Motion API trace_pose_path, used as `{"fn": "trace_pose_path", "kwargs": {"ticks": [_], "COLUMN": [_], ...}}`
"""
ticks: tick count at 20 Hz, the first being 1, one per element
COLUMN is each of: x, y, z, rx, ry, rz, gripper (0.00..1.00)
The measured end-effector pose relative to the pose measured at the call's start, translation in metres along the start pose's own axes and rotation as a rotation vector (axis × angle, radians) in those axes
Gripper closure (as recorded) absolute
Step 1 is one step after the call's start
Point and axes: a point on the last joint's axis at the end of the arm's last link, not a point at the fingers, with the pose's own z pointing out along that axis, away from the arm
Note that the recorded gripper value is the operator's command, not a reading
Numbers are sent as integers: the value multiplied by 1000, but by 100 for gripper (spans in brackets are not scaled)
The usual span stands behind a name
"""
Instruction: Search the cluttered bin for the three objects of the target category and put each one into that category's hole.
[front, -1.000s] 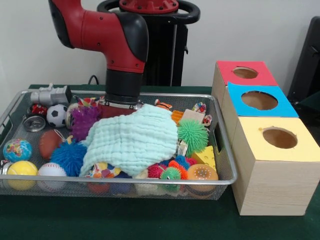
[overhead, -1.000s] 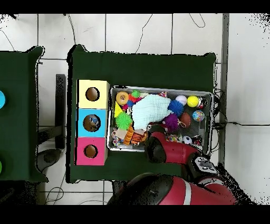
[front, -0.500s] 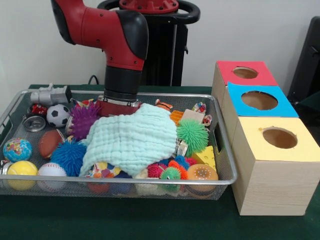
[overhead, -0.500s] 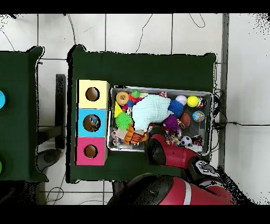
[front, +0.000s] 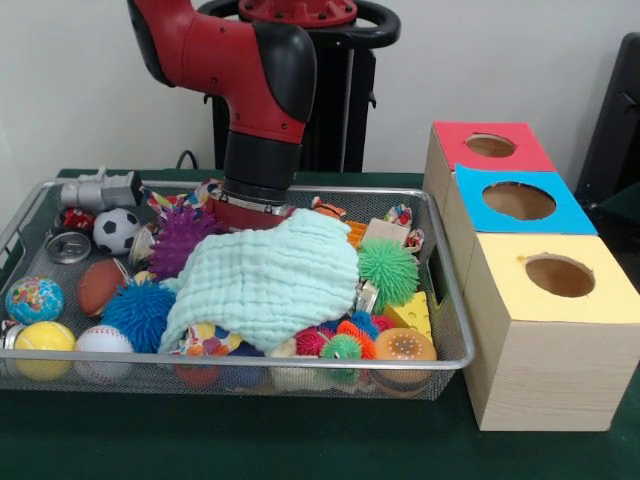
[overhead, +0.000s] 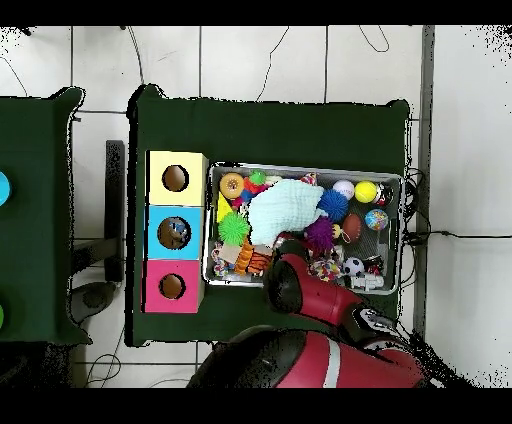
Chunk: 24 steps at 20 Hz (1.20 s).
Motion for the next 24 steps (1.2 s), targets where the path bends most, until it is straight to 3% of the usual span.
{"fn": "trace_pose_path", "kwargs": {"ticks": [10, 24], "x": [6, 5], "y": [5, 13], "z": [-14, -57], "rx": [52, 77], "ry": [30, 106], "rz": [170, 245], "gripper": [0, 0]}}
